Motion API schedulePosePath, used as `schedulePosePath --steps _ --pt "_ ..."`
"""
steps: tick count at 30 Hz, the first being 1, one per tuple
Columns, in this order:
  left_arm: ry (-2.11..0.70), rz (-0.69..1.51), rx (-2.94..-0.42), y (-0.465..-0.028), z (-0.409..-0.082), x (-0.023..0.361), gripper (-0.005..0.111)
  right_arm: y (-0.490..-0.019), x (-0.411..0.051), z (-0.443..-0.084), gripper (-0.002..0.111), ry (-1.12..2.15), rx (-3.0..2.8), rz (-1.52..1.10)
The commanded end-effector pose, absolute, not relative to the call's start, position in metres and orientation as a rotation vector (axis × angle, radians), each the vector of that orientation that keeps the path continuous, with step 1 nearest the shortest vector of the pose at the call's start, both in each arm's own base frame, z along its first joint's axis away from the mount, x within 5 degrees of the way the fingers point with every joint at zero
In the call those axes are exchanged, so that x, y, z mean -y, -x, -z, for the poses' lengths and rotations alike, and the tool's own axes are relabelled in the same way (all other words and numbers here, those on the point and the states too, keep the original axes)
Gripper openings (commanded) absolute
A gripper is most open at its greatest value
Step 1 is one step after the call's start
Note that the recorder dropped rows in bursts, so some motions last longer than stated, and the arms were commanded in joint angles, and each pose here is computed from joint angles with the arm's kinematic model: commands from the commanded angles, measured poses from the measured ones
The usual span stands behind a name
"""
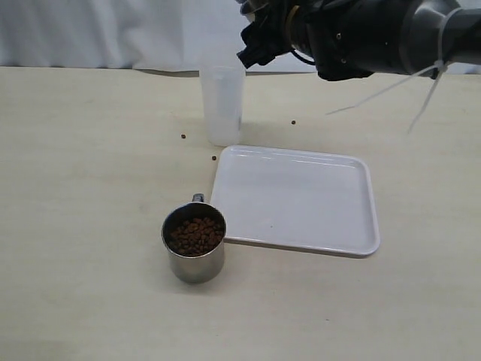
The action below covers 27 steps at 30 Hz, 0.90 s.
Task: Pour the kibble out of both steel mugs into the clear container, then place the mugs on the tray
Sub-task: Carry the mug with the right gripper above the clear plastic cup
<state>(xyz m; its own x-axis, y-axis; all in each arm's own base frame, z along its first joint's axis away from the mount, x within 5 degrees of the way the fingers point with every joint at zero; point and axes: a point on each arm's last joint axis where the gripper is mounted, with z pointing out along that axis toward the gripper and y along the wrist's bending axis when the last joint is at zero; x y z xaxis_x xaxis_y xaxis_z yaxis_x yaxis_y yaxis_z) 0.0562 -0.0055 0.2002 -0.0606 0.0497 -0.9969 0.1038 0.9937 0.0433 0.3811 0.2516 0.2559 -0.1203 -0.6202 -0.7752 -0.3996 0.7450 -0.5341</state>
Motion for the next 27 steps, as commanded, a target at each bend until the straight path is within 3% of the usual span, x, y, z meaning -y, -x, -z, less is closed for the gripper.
schedulePosePath --steps 1,27 --pt "-0.126 0.052 -1.623 -0.0560 -0.2001 0.0060 0.000 -0.3804 -0.2558 -0.2623 0.005 0.882 -1.697 0.221" --pt "-0.126 0.052 -1.623 -0.0560 -0.2001 0.0060 0.000 -0.3780 -0.2608 -0.2607 0.005 1.078 -1.606 0.283"
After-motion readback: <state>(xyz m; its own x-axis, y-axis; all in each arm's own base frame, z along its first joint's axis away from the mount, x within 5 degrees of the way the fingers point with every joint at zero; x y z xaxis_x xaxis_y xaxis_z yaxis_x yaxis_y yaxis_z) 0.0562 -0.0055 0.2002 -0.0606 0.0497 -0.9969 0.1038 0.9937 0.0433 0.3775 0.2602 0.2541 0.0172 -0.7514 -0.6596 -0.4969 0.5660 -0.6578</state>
